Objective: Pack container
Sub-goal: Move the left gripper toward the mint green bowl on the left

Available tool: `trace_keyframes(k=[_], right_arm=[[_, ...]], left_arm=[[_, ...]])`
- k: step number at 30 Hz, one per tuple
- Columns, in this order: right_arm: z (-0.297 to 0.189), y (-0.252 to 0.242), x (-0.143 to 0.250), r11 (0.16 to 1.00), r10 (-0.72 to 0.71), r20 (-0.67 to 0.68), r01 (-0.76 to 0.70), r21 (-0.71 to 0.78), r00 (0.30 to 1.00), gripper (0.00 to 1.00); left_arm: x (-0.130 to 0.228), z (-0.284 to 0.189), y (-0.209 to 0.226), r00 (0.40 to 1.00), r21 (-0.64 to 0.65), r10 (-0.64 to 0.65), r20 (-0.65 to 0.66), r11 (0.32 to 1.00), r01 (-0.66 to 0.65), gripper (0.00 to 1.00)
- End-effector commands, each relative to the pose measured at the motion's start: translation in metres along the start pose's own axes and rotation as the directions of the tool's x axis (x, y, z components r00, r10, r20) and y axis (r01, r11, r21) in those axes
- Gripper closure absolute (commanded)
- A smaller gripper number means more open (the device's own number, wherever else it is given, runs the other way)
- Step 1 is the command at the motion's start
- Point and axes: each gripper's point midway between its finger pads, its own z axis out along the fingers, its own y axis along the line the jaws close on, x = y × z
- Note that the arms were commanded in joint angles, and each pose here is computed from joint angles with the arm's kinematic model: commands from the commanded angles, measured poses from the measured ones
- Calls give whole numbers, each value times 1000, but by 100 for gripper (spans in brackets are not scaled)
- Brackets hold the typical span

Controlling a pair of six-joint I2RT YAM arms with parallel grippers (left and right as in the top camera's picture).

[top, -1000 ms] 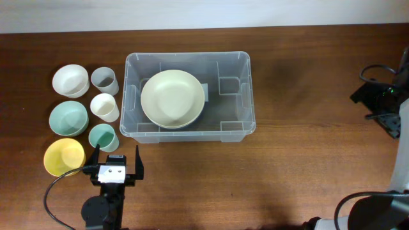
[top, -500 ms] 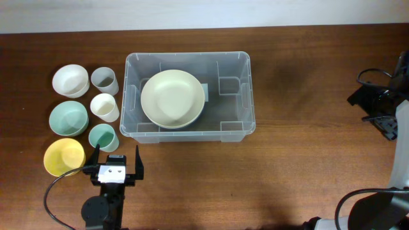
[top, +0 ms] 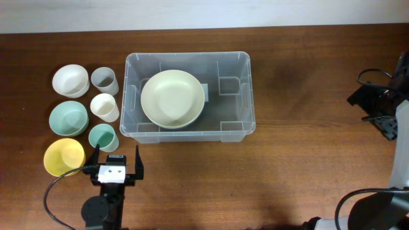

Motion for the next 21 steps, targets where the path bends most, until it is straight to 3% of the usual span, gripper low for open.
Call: trace_keyframes(k=[1,10,17,21], right_arm=[[3,0,2,1000,5,-10,-5,0,1000,1],[3,0,2,1000,5,-10,-5,0,1000,1],[3,0,2,1000,5,-10,-5,0,1000,1],[3,0,2,1000,5,-10,-5,0,1000,1]], left_arm=[[-7,-1,8,999,-43,7,33,999,-5,0],[-4,-1,11,1000,-62,7,17,998,-6,0],[-45,-5,19,983,-95,29,184,995,-11,0],[-68,-10,-2,945,-10,153,288,988,-157,0]])
